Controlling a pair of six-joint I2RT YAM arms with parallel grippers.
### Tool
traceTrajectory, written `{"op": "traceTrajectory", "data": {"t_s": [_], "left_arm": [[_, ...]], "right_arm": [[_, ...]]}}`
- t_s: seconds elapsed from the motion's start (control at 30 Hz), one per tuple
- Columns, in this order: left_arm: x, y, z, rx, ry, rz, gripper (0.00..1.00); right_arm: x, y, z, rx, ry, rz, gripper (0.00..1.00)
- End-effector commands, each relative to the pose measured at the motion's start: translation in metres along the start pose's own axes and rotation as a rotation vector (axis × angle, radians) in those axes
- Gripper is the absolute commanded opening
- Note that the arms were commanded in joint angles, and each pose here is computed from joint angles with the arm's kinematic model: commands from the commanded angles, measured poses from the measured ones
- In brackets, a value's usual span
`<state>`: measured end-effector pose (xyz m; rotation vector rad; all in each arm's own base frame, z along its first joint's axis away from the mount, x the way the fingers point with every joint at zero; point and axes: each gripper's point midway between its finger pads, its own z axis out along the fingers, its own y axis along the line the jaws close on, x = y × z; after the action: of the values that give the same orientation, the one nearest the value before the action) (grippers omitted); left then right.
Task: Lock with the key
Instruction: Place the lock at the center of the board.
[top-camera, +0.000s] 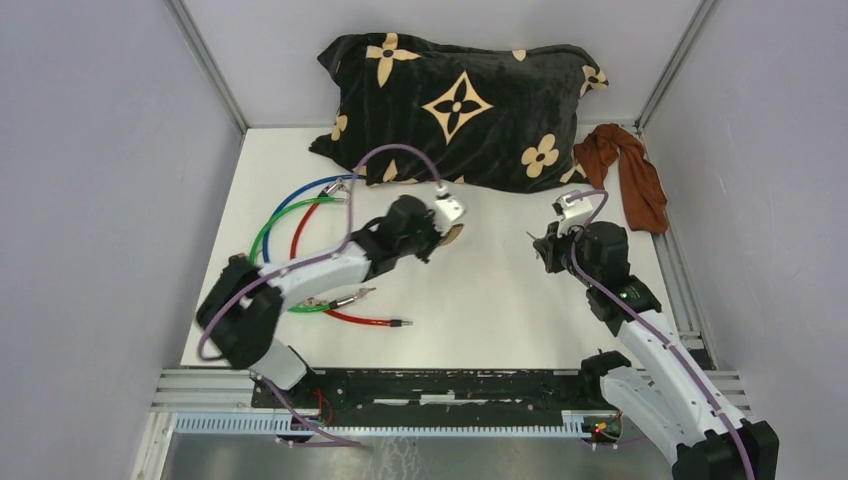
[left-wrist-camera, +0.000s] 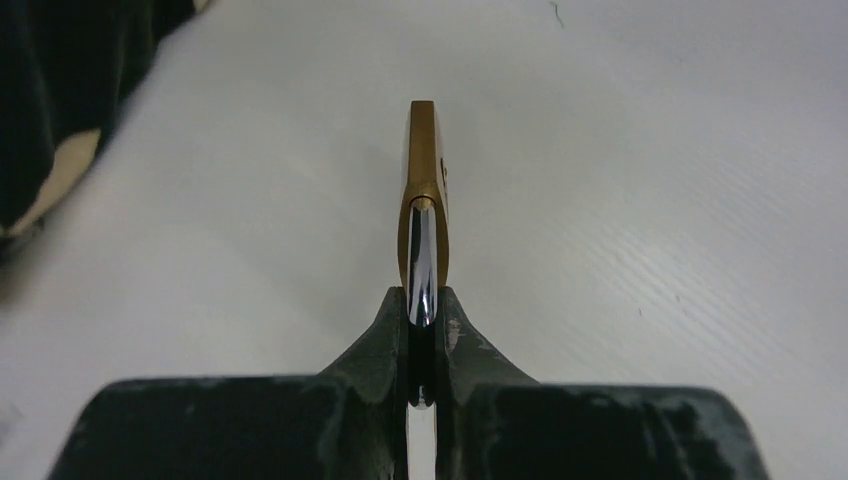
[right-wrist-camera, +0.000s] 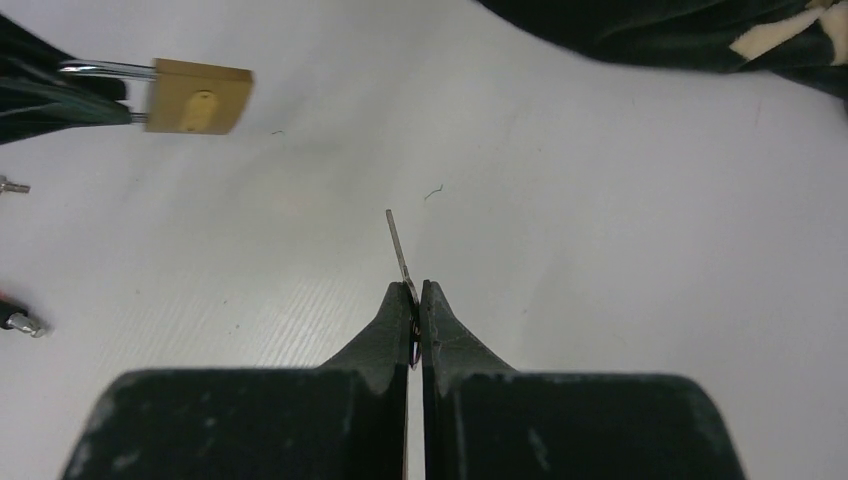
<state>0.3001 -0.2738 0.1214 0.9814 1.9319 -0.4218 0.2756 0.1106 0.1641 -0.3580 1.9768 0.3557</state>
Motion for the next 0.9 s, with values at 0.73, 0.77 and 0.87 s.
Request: {"op": "traceTrajectory", "data": {"t_s": [0.73,0.77,0.87], "left_arm": [[-0.064,-0.071,0.154,-0.251,0.07,0.525,0.3],[-0.063,-0.079,0.152,-0.224,0.075,0.496,0.35],[-0.055,-0.105,0.141,-0.108,0.123,0.405,0.54]], "right_arm": [[-0.027,-0.07,-0.042,0.429,-0.142,0.025,0.0],[-0.027,-0.07,-0.042,0.431,-0.142,0.026,0.0],[-0.026,-0.071,-0.039,0.43,-0.134,0.028,0.0]]}}
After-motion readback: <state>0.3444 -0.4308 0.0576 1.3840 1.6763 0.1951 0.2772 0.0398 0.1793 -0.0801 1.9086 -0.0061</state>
